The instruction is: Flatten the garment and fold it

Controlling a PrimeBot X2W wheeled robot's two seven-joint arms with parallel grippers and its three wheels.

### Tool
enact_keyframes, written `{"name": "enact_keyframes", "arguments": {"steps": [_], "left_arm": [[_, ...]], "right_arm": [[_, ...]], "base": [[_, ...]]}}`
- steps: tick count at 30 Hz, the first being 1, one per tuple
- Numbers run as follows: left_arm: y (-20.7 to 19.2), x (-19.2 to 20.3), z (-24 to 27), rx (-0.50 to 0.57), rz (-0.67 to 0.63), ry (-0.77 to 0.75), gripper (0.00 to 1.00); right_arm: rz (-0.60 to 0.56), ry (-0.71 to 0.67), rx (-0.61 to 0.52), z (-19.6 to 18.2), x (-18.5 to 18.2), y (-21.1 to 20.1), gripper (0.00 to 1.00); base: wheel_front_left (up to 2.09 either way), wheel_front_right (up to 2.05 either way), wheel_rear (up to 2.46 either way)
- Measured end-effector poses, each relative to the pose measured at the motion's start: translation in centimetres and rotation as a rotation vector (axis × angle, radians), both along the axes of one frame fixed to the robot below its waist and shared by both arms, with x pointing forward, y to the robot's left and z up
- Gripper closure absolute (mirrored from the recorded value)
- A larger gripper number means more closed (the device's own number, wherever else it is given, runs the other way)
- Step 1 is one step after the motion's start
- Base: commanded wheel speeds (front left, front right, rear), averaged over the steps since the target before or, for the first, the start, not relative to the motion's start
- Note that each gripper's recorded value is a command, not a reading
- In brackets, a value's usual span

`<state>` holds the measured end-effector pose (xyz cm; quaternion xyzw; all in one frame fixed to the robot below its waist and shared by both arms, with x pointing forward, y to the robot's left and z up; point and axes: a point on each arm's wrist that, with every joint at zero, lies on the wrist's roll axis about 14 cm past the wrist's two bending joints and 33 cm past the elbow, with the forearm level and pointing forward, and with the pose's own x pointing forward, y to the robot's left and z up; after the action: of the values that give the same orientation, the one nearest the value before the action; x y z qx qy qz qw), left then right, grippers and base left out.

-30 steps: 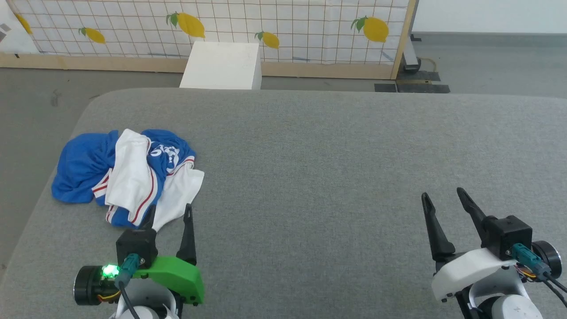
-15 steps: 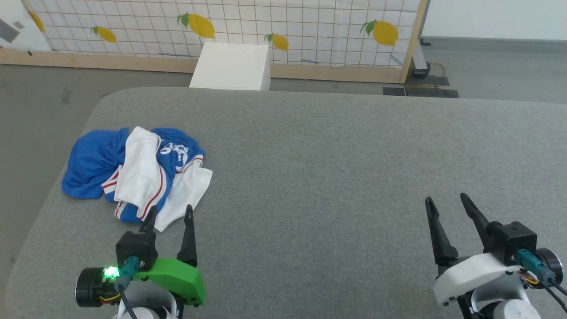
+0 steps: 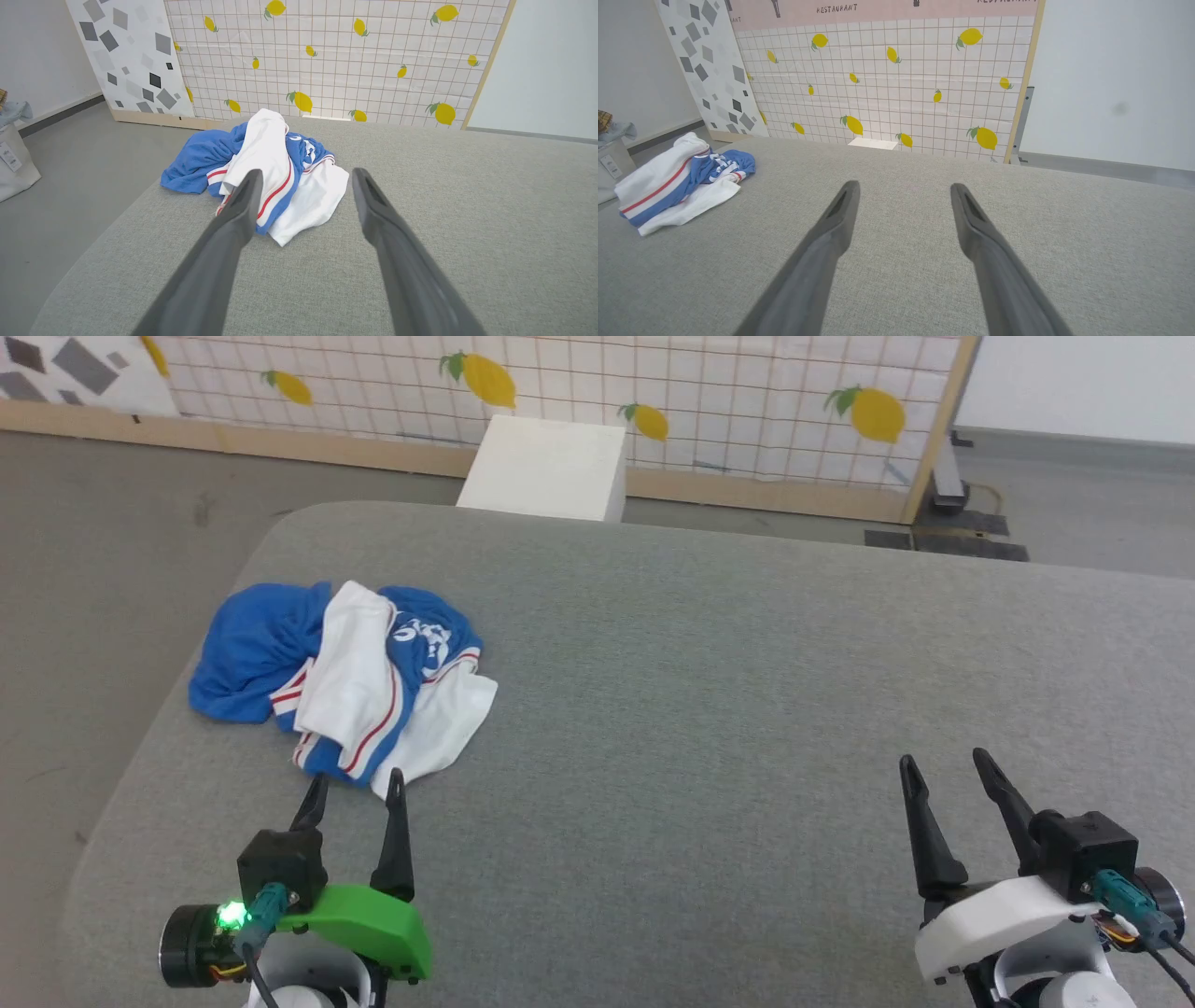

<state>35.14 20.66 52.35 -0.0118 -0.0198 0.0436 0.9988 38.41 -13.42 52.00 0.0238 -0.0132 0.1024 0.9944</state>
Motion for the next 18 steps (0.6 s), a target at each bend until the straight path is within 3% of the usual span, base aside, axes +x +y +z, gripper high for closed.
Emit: {"name": "enact_keyframes", "arguments": {"steps": [18], "left_arm": [[4.1,-3.3,0.0,-0.011,0.138,-0.024,0.0]], "right_arm": [[0.125,0.009,0.036,-0.7,0.9,4.5,0.0]], "base": [[0.0,0.0,0.0]]}}
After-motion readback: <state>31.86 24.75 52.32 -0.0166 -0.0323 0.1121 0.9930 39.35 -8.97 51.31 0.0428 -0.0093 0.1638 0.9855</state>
